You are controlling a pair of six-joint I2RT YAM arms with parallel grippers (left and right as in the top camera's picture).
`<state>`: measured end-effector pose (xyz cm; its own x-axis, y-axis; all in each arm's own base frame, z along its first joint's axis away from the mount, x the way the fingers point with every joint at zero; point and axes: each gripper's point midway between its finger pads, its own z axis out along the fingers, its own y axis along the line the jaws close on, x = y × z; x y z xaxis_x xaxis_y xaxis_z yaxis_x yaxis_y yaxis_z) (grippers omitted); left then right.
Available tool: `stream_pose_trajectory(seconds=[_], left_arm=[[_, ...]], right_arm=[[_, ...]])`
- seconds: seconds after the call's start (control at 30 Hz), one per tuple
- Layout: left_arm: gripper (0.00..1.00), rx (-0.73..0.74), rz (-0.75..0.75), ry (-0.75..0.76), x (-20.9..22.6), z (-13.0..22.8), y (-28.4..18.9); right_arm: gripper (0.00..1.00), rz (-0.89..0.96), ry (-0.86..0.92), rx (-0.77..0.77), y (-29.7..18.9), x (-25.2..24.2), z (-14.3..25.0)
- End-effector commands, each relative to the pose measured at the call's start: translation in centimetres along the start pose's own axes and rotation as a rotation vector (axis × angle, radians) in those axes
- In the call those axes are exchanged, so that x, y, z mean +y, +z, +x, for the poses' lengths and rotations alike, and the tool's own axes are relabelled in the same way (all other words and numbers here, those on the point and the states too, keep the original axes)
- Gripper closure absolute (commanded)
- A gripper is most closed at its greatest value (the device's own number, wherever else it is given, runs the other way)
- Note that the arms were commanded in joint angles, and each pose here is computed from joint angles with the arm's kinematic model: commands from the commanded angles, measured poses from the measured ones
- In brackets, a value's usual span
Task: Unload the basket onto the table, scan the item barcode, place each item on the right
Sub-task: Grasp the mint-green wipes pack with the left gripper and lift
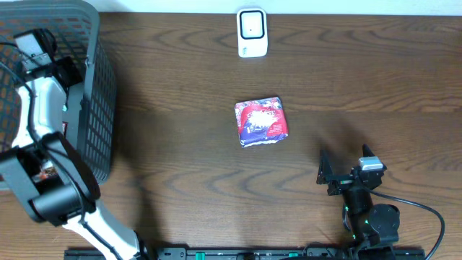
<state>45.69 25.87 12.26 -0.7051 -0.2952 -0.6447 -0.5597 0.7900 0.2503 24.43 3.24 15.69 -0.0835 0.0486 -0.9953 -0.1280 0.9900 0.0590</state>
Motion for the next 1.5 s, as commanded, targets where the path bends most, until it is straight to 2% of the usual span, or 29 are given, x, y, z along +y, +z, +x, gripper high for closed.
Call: stream_pose_trajectory(seconds=[0.0, 0.13, 0.37, 0.47, 0.53, 0.63, 0.67, 0.7, 0.83, 0.97, 1.23, 1.27, 1.33, 1.47], left_arm=[[0.02, 0.003, -0.018, 0.060, -0.2, 0.6, 2.0], [0.05, 0.003, -0.006, 0.089, -1.0, 1.2, 3.8], [0.13, 0.094, 0.057, 0.120, -2.9, 4.5, 6.2], [0.26, 0.151, 0.086, 0.136, -3.5, 6.3, 6.8], [0.42, 0.177, 0.087, 0.143, -3.5, 7.0, 6.8], [0.75, 0.187, 0.086, 0.145, -3.4, 7.1, 6.6], [0.90, 0.192, 0.086, 0.146, -3.4, 7.3, 6.6], [0.92, 0.198, 0.086, 0.148, -3.3, 7.3, 6.3], [0.93, 0.197, 0.086, 0.147, -2.8, 6.7, 4.8], [0.93, 0.118, 0.078, 0.060, -1.6, 3.5, 1.5], [0.93, -0.200, 0.088, -0.203, 2.7, -5.7, -11.4], [0.93, -0.274, 0.105, -0.248, 3.7, -7.1, -14.7], [0.93, -0.344, 0.181, -0.256, 3.7, -8.3, -18.4], [0.93, -0.465, 0.463, -0.253, 1.5, -9.5, -26.5]], right_arm=[[0.01, -0.003, -0.005, 0.002, 0.0, 0.1, 0.1], [0.01, -0.003, -0.005, 0.002, 0.0, 0.1, 0.1], [0.01, -0.003, -0.005, 0.002, 0.0, 0.1, 0.1], [0.01, -0.003, -0.005, 0.002, 0.0, 0.1, 0.1], [0.01, -0.003, -0.005, 0.002, 0.0, 0.1, 0.1], [0.01, -0.003, -0.005, 0.002, 0.0, 0.1, 0.1], [0.01, -0.003, -0.005, 0.002, 0.0, 0.1, 0.1], [0.01, -0.003, -0.005, 0.002, 0.0, 0.1, 0.1], [0.01, -0.003, -0.005, 0.002, 0.0, 0.1, 0.1], [0.01, -0.003, -0.005, 0.002, 0.0, 0.1, 0.1], [0.01, -0.003, -0.005, 0.002, 0.0, 0.1, 0.1], [0.01, -0.003, -0.005, 0.002, 0.0, 0.1, 0.1], [0.01, -0.003, -0.005, 0.002, 0.0, 0.1, 0.1], [0.01, -0.003, -0.005, 0.002, 0.0, 0.1, 0.1]])
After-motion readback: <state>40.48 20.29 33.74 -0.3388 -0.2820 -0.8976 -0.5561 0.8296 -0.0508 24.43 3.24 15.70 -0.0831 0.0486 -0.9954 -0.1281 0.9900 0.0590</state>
